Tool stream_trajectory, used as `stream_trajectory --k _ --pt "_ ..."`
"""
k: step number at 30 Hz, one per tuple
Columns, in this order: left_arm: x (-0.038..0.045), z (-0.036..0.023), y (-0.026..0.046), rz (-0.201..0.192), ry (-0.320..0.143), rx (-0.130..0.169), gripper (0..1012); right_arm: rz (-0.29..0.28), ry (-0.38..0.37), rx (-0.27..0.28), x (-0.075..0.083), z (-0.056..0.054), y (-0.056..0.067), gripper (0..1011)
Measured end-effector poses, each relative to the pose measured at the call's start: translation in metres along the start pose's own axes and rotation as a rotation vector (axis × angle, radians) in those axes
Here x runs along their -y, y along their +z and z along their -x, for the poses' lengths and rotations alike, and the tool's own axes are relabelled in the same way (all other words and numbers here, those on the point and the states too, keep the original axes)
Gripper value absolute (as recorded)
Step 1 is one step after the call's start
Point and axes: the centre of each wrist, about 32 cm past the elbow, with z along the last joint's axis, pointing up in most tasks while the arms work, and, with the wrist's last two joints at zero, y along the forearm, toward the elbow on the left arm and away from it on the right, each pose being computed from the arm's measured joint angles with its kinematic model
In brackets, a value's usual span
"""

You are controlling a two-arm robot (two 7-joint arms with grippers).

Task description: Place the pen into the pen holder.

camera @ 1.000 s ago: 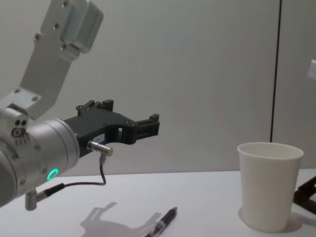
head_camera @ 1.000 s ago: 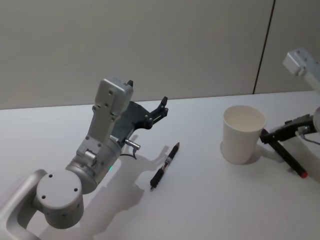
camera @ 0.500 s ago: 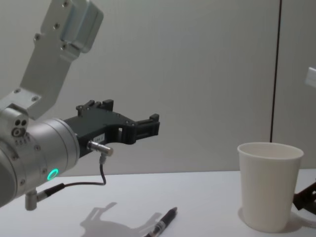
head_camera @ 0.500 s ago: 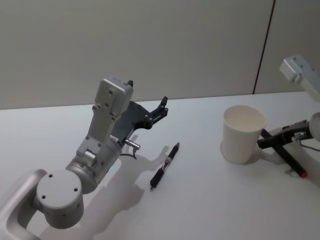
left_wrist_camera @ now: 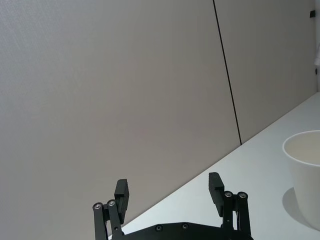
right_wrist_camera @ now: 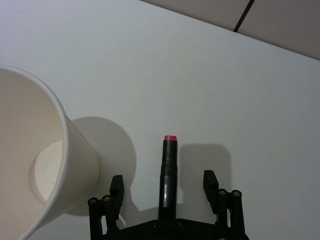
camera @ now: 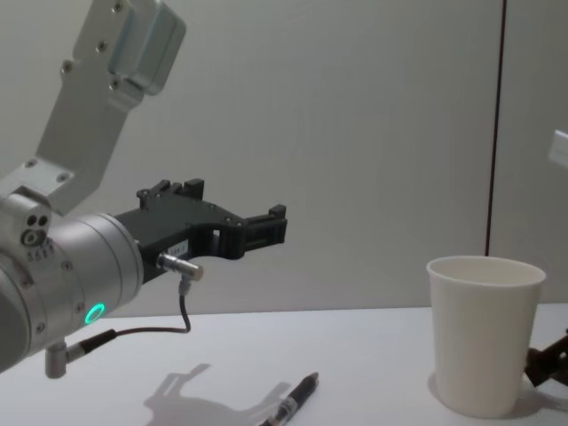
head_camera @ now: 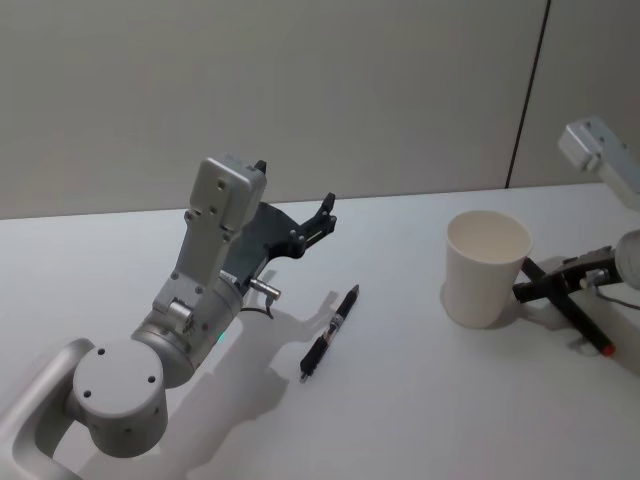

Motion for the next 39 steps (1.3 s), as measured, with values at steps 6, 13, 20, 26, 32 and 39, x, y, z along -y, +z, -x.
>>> stream_trajectory --k 6,13,20,26,32,39 --pt "0.0000 0.0000 0.0000 0.000 0.000 0.000 1001 0.004 0.001 -0.011 -0.0039 0.0001 -0.0028 1002" --pt "0.0000 0.0000 0.0000 0.000 0.000 0.000 1001 0.002 0.002 -0.022 -0.0066 -0.0007 -0.0057 1001" --pt "0.0000 0.0000 0.0000 0.000 0.000 0.000 1001 0.000 0.004 -0.029 -0.0081 -0.0009 -0.0073 957" --pt "0.0000 0.0000 0.0000 0.000 0.000 0.000 1001 0.000 0.004 -0.032 -0.0089 -0.0011 -0.0082 805" --pt "0.0000 0.0000 0.0000 0.000 0.000 0.000 1001 0.000 0.003 -0.034 -0.0093 -0.0014 -0.0086 695" --pt "0.0000 0.0000 0.0000 0.000 0.000 0.000 1001 0.000 0.003 -0.035 -0.0096 -0.0013 -0.0089 646"
